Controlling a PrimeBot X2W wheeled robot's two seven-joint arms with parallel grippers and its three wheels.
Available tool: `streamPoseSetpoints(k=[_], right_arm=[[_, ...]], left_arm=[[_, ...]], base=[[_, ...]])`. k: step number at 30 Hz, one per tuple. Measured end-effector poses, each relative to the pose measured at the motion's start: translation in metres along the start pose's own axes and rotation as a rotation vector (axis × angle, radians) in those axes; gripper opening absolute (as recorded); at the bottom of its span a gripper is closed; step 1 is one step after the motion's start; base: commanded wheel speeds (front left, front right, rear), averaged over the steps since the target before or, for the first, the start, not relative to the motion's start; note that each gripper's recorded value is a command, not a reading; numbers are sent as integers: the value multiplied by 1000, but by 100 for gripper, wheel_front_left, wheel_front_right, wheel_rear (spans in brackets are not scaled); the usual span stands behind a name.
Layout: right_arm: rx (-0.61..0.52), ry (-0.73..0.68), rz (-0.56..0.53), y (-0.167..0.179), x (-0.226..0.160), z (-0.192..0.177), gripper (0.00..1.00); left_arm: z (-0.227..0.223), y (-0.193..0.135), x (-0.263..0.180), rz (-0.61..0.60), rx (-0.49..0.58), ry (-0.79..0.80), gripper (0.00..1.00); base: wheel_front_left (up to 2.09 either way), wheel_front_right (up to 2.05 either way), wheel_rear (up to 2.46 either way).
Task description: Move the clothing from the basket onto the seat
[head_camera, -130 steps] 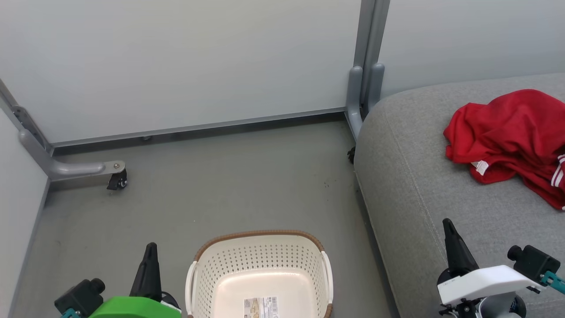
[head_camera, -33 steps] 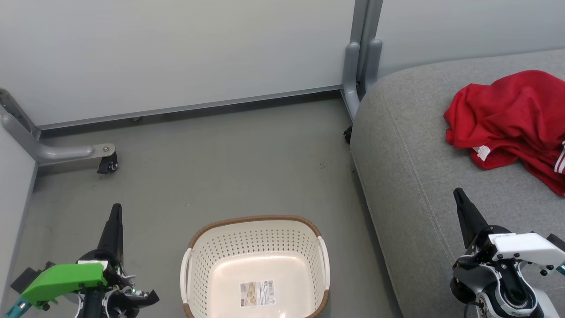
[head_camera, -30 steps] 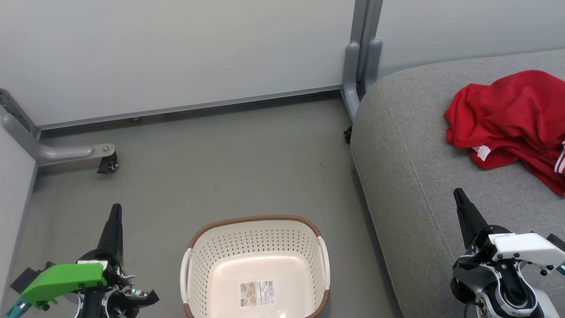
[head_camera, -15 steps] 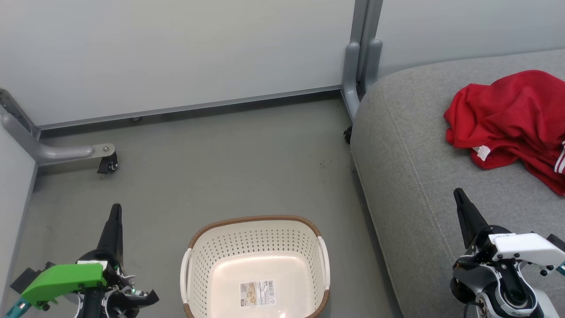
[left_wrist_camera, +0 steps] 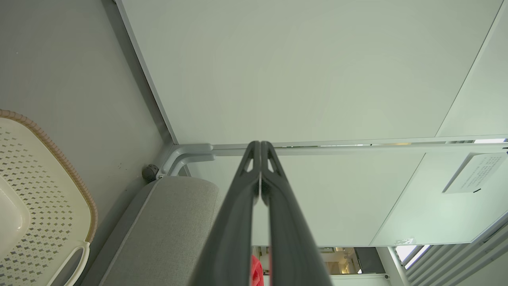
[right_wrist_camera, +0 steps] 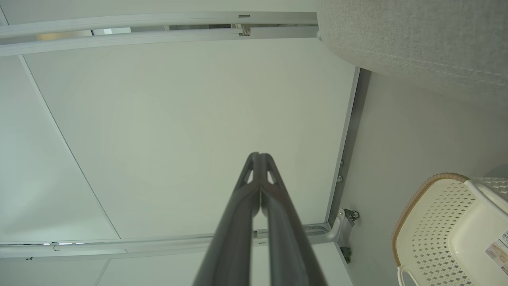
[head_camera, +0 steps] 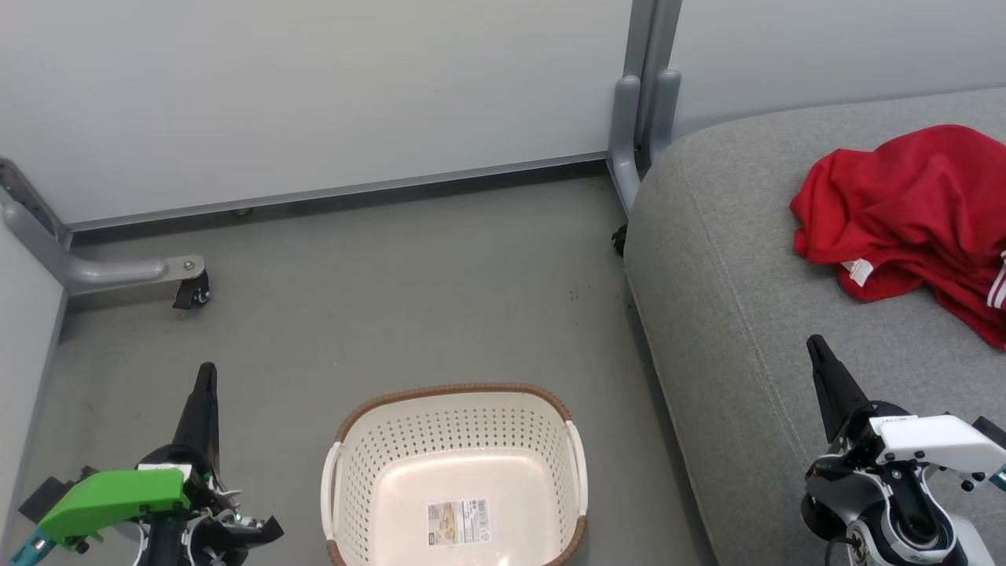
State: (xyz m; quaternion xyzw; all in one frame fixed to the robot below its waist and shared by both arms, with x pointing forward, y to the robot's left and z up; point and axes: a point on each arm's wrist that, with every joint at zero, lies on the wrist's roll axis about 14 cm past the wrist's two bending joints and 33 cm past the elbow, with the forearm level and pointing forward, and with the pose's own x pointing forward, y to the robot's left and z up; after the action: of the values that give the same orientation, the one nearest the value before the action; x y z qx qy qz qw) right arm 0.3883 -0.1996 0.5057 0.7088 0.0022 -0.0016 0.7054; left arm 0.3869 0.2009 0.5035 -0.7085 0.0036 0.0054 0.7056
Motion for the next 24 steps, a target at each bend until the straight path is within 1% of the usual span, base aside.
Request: streamPoseSetpoints(k=[24], right_arm=[[2, -1, 0, 0, 0, 0, 0]], left_arm=[[-1, 0, 0, 0, -3, 4, 0]], base=[[0, 0, 0]])
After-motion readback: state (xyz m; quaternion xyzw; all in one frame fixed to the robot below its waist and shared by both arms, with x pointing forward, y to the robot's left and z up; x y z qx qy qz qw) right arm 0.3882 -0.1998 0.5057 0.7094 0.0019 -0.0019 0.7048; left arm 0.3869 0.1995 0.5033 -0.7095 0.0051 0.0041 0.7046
